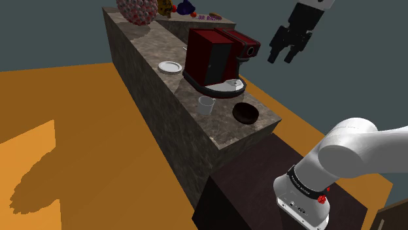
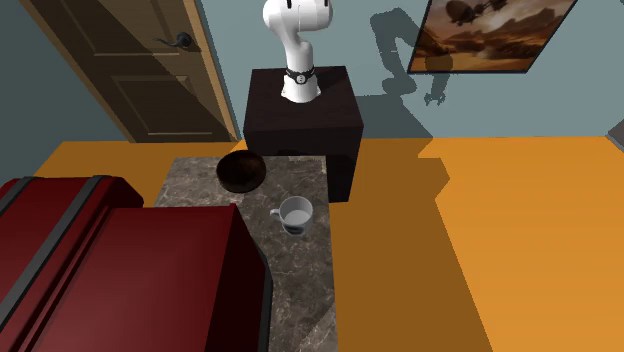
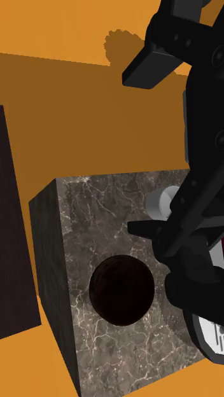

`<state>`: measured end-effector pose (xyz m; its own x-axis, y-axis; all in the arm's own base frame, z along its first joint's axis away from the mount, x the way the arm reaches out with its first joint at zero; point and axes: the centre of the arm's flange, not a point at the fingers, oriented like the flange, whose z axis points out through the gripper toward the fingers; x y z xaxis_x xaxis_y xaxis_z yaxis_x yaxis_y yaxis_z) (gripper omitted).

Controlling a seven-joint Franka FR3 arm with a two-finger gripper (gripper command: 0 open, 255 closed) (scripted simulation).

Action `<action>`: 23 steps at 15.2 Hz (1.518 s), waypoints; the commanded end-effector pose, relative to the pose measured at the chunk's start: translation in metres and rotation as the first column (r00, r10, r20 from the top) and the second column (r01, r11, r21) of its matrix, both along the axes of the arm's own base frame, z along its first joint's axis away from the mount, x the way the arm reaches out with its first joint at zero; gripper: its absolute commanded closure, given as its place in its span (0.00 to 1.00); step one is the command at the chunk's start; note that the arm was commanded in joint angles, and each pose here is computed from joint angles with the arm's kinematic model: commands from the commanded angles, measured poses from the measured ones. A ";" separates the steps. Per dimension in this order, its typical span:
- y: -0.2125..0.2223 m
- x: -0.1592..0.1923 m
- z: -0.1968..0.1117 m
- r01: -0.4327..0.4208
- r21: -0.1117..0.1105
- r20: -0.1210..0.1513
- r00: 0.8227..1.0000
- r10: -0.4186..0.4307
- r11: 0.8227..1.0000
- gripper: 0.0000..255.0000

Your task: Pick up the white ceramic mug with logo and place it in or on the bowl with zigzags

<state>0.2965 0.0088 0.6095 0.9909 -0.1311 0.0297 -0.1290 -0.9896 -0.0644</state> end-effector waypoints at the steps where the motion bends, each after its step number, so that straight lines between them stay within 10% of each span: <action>1: 0.000 0.000 0.000 0.000 0.000 0.000 1.000 0.000 1.000 0.00; 23: 0.006 0.185 -0.223 -0.029 -0.063 0.003 1.000 0.030 0.998 0.00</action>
<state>0.4706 0.0164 0.3949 0.9941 -0.1016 0.0383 -0.1015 -0.9948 -0.0053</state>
